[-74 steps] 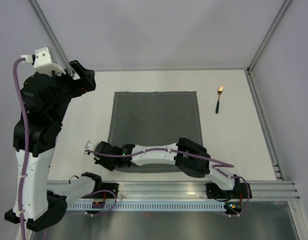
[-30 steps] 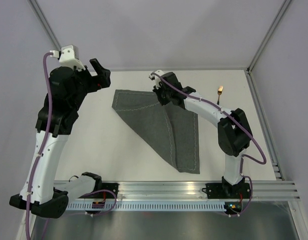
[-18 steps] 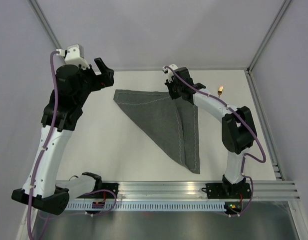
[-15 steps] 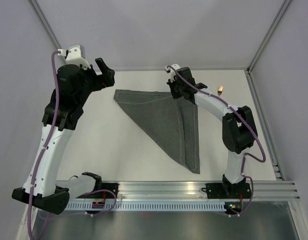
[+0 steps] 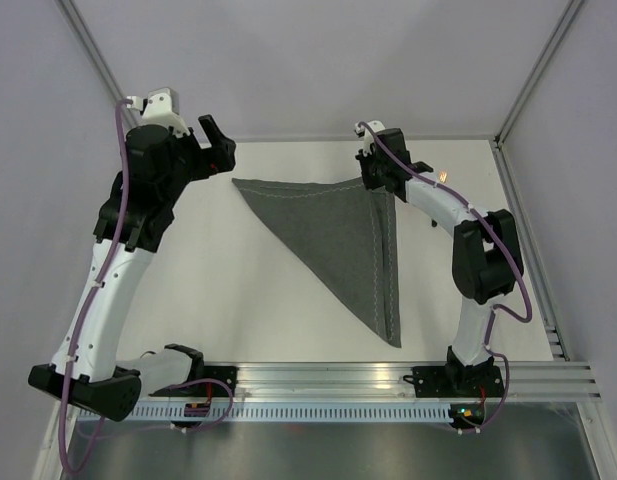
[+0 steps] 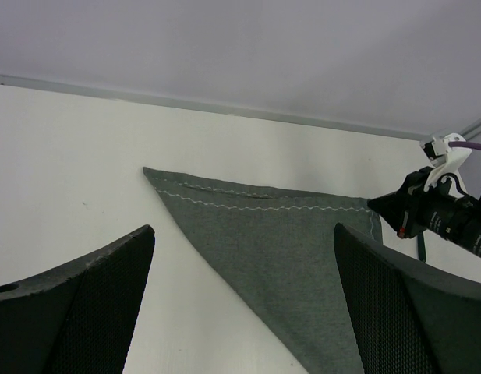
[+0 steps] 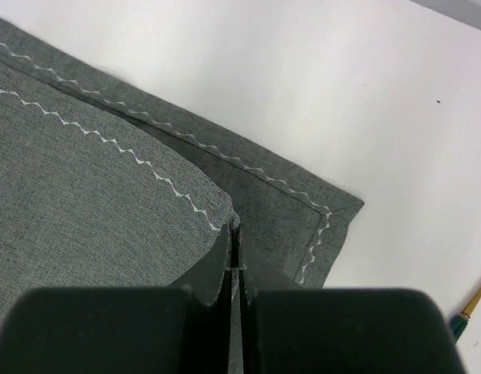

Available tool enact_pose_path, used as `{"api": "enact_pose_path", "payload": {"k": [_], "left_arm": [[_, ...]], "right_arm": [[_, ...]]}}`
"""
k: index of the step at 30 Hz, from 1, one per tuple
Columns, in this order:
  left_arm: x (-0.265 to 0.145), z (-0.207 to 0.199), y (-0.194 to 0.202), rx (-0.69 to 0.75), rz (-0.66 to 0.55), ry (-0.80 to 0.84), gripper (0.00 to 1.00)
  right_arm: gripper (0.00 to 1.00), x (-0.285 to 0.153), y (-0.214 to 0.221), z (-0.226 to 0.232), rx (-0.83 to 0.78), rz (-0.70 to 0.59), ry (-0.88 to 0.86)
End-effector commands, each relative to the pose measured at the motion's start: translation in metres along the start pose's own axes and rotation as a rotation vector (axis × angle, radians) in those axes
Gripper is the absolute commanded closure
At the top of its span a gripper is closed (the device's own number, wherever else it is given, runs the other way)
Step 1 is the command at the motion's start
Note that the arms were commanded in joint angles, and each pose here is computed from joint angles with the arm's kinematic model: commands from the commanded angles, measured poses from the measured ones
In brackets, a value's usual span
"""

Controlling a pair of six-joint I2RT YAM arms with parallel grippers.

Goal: Fold the napkin, place the utensils inside, and roll it up
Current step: Fold the napkin

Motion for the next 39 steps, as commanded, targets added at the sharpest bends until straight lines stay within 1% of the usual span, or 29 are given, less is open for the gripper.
{"api": "enact_pose_path", "payload": {"k": [1,8,24,39], "left_arm": [[0.005,-0.007,-0.004,-0.041,-0.015,0.03,0.0],[0.009,-0.006,0.001,-0.042,-0.002,0.028,0.0],[0.012,-0.004,0.005,-0.043,0.008,0.02,0.0],[0.014,-0.002,0.006,-0.032,0.009,0.011,0.0]], "right_arm": [[1.0,-0.008,-0.016,-0.019,0.016,-0.061,0.046],[0.99,0.0,-0.001,-0.039,0.039,-0.036,0.076],[1.0,0.024,0.03,-0.053,0.039,0.033,0.099],[0.99,0.027,0.024,-0.062,0.036,0.03,0.127]]}}
Point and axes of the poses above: each gripper's point midway between its finger pads, its own x axis out along the fingers, its own z axis along the line the jaws close on, y = z × x, the point moved 2 cm from there along -x, back along the fingers, and after that the axes turned 10 degrees about -x, right-handed, at the moved point
